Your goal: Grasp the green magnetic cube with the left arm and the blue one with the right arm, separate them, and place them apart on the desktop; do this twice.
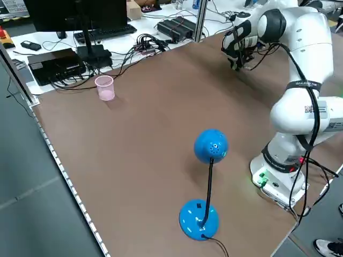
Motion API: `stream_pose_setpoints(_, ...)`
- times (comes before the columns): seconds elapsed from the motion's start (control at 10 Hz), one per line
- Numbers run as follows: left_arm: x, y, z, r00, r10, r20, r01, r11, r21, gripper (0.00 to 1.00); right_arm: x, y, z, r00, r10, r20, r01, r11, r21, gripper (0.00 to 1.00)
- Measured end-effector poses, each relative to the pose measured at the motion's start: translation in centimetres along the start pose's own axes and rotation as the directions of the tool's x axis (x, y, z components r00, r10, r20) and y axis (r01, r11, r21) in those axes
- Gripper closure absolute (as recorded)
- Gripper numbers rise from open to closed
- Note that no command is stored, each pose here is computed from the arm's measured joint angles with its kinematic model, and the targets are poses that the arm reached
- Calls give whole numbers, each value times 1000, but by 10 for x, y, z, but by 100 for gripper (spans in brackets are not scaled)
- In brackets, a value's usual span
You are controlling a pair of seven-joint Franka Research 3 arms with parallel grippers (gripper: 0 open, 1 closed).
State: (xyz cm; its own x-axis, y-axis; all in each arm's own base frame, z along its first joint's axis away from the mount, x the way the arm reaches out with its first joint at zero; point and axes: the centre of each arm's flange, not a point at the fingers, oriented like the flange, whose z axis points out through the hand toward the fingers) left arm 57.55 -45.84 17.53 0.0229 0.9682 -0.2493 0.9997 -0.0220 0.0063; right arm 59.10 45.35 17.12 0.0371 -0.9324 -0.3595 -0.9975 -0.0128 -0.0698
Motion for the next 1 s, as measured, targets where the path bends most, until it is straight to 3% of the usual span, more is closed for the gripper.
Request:
stream_pose_setpoints(0.1, -1, -1, 0, 1000, 3, 0, -3, 1000, 1, 69, 0, 0, 0, 1000, 0, 0, 0, 1000, 0, 76)
stream_pose_setpoints(0.3, -1, -1, 0, 1000, 3, -2, -3, 1000, -1, 76, 0, 0, 0, 1000, 0, -1, 0, 1000, 0, 76)
stream_pose_setpoints(1.0, 5, 4, -1, 1000, 10, -5, -10, 1000, -7, 76, 1, -1, 0, 1000, 1, -2, -1, 1000, 1, 76)
